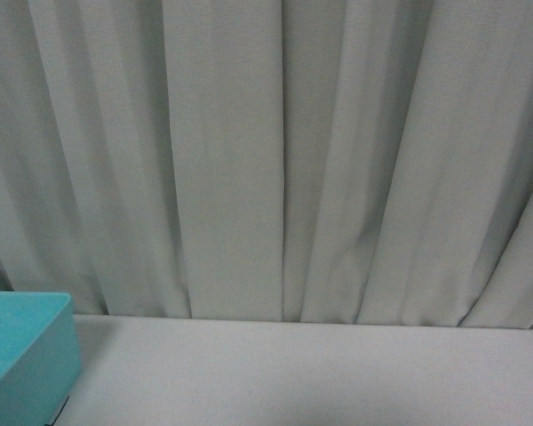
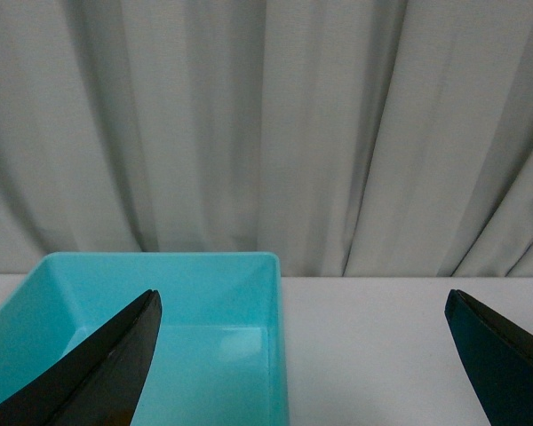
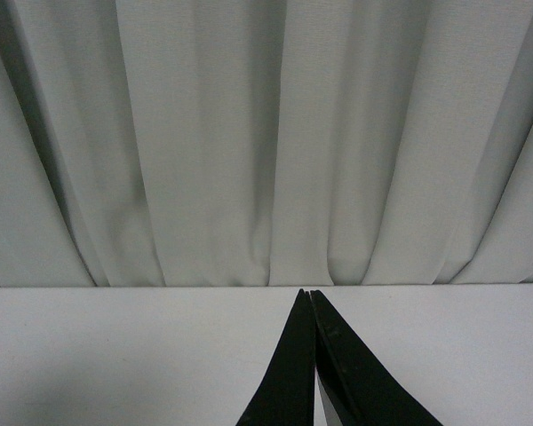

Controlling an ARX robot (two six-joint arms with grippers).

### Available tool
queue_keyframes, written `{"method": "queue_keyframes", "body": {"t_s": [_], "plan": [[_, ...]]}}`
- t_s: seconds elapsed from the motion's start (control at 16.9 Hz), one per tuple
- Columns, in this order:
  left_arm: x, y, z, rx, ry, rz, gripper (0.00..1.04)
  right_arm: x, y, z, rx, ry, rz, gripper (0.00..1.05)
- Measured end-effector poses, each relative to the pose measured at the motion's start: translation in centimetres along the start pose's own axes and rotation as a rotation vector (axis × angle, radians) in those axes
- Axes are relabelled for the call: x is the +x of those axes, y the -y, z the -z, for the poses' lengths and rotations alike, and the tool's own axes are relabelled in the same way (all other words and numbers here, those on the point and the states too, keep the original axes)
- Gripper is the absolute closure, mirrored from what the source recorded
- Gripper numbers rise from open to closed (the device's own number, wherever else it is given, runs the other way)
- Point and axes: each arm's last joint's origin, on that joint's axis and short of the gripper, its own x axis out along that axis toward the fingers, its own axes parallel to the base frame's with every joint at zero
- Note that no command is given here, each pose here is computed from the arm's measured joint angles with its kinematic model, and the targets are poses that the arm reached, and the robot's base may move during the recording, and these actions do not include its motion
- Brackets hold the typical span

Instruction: Wind up and store yellow beetle toy

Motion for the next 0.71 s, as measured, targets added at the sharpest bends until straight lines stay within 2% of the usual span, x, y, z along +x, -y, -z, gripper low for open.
{"method": "queue_keyframes", "body": {"t_s": [0.3,0.35,0.59,0.71], "plan": [[0.0,0.0,0.0,0.0,0.0,0.0,0.07,-0.7,0.0,0.6,0.001,-0.055,-0.003,1.03],[0.0,0.0,0.0,0.0,0.0,0.001,0.07,-1.1,0.0,0.2,0.0,0.005,0.001,1.03],[0.0,0.0,0.0,0.0,0.0,0.0,0.07,-1.1,0.0,0.3,0.0,-0.007,0.003,1.03],[0.0,0.0,0.0,0.0,0.0,0.0,0.07,-1.1,0.0,0.3,0.0,-0.007,0.003,0.74]]}}
